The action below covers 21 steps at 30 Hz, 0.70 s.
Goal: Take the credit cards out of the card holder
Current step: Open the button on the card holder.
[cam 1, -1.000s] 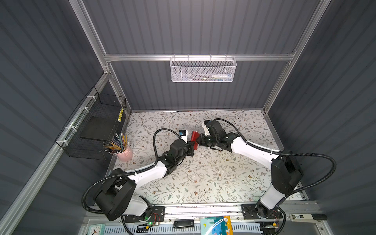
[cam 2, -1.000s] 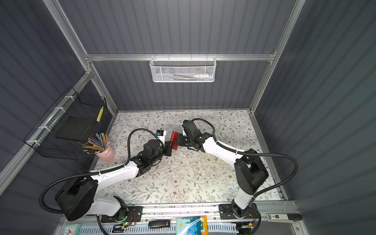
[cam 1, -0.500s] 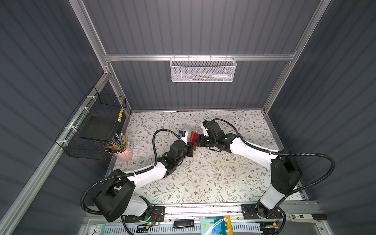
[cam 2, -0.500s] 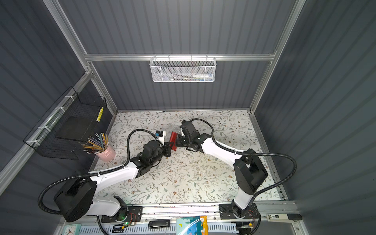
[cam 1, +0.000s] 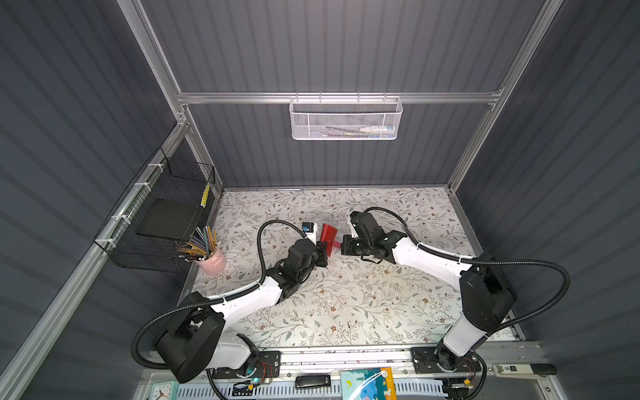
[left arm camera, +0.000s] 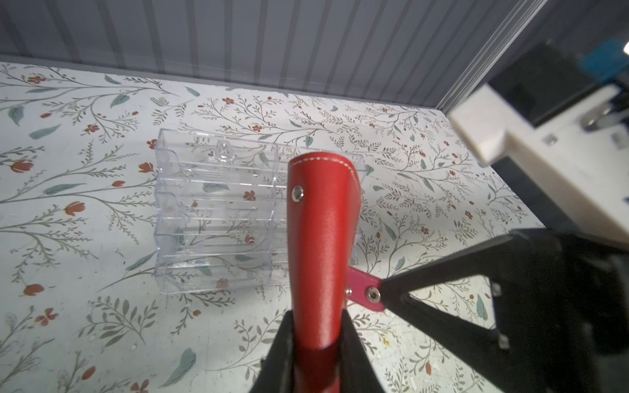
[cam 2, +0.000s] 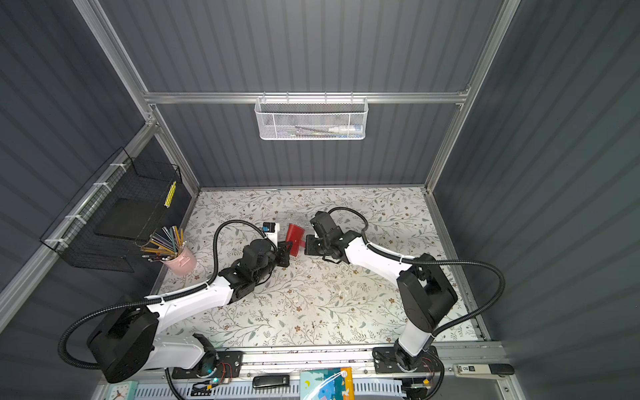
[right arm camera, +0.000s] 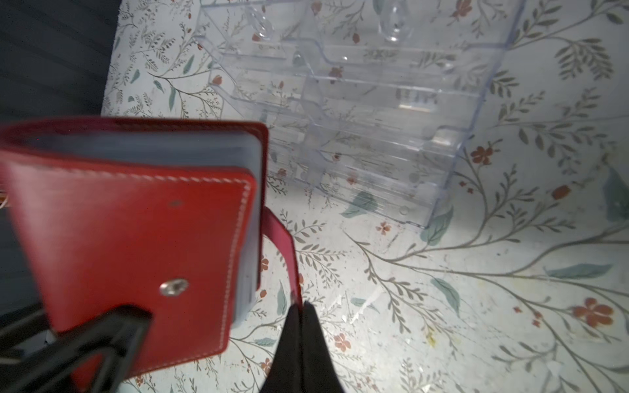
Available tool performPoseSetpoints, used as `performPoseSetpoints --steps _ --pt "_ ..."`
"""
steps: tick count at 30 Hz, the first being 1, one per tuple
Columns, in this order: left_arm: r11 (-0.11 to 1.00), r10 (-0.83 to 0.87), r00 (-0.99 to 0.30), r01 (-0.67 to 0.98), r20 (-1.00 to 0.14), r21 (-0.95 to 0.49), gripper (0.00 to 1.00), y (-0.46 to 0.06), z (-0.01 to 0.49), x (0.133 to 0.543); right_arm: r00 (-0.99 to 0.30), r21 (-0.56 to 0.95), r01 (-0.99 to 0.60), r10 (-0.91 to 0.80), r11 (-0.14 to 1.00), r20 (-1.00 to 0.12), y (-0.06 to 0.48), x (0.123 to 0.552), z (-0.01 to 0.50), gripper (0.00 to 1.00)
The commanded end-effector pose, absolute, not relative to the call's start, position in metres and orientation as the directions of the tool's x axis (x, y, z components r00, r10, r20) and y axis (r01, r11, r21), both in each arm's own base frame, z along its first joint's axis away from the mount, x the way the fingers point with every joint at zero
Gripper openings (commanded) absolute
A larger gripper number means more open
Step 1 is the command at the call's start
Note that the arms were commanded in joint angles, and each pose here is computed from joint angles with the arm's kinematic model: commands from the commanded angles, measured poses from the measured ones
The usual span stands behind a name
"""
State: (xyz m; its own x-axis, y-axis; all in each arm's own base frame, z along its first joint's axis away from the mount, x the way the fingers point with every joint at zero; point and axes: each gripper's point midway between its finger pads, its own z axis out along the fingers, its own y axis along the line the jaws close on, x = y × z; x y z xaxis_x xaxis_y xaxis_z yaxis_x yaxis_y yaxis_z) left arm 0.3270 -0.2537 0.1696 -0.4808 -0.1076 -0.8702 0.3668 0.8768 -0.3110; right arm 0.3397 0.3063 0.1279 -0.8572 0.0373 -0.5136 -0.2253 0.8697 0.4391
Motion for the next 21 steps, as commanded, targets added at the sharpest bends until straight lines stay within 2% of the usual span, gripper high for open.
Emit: performPoseSetpoints --steps 1,6,11,21 --pt "0.869 -0.17 -0.422 0.361 -0.89 -0.338 0.0 -0.254 0.203 0.335 -0.85 0.408 -0.231 0.021 0.883 -0.527 0.296 0.334 0.131 0.0" --pt "0.848 -0.173 -0.458 0.381 -0.872 -0.368 0.0 -0.26 0.199 0.331 -0.85 0.417 -0.231 0.026 0.879 -0.526 0.292 0.331 0.128 0.0" --pt "0.811 -0.173 -0.504 0.414 -0.846 -0.413 0.0 -0.274 0.197 0.327 -0.85 0.478 -0.24 0.054 0.845 -0.524 0.293 0.329 0.133 0.18" --pt "0.745 -0.257 -0.558 0.406 -0.789 -0.53 0.0 -0.283 0.21 0.328 -0.851 0.557 -0.253 0.092 0.791 -0.517 0.3 0.33 0.143 0.35"
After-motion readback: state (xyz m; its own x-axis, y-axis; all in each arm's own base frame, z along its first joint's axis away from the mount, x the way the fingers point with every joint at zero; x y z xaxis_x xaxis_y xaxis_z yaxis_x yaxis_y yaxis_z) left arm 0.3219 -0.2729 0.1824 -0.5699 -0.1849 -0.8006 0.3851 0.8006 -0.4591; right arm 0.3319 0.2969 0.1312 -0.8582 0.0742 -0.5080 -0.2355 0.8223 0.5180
